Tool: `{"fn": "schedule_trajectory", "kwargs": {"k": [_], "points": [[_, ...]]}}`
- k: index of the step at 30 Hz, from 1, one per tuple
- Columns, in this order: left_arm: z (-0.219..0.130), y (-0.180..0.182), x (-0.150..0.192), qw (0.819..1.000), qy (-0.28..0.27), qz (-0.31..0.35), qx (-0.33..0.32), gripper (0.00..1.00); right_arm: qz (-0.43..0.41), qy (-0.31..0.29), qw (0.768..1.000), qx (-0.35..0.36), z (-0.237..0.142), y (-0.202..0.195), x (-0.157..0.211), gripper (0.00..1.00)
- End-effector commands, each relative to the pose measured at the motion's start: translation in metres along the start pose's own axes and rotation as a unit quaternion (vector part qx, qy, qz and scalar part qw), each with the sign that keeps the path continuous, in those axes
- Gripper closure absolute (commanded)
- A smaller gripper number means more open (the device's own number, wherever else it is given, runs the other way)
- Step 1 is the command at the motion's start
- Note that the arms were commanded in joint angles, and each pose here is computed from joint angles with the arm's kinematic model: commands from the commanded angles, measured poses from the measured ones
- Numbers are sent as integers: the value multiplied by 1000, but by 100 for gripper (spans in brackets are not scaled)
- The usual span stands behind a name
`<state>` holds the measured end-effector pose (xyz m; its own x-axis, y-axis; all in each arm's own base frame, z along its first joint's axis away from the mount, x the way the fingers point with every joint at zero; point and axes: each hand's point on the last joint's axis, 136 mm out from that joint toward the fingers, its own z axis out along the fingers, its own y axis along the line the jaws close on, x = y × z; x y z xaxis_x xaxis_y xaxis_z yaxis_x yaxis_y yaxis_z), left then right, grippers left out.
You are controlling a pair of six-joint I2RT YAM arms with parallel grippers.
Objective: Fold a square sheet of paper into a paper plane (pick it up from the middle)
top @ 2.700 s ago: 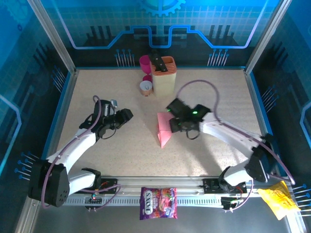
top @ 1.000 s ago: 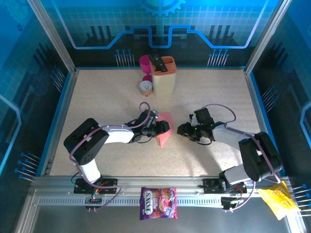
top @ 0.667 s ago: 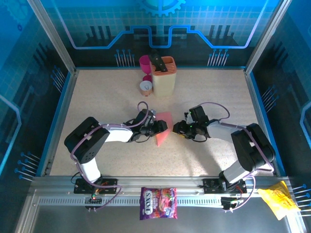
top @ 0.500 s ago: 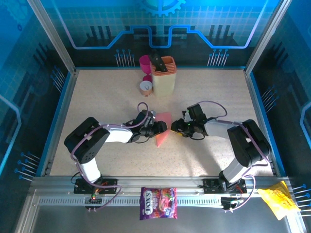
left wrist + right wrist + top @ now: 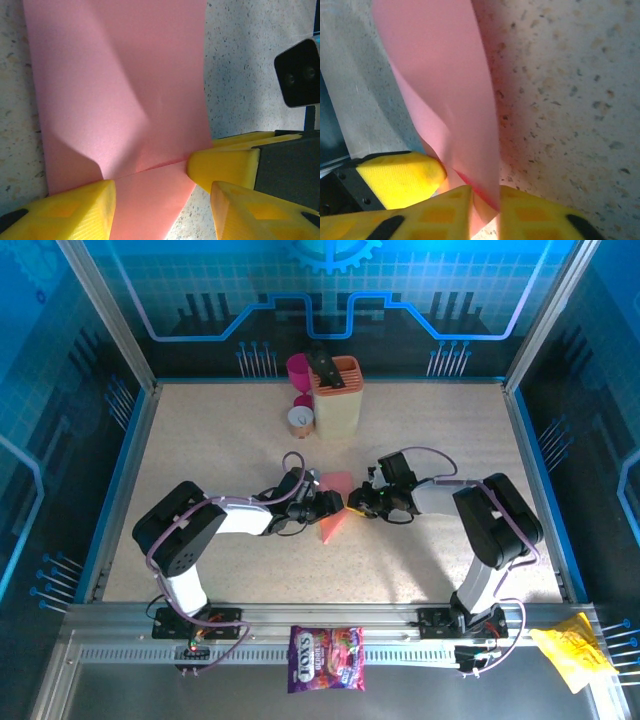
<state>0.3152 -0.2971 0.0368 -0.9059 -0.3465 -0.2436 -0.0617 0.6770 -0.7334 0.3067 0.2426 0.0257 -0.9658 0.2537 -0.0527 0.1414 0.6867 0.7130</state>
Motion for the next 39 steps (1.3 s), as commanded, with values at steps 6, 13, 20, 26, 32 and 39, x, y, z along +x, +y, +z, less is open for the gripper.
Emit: {"fn": "schedule_trajectory", "kwargs": {"k": [6,13,20,26,32,39], "points": [[-8,-6,-11,999,11,32,24,45,3,-12,1000,23,-7,-6,18,100],[-34,-13,-17,997,8,80,19,44,9,-70,988,136,-27,-23,37,100],[-62,-6,3,995,8,98,5,45,19,-82,982,171,-22,-34,50,100],[-74,-14,39,982,10,188,-30,51,21,-78,983,163,-17,-34,52,100],[-73,-20,57,956,-12,288,-62,49,1,-84,989,119,-23,-6,46,100],[-63,-15,67,933,-12,350,-83,46,-5,-83,993,83,-28,20,44,100]]}}
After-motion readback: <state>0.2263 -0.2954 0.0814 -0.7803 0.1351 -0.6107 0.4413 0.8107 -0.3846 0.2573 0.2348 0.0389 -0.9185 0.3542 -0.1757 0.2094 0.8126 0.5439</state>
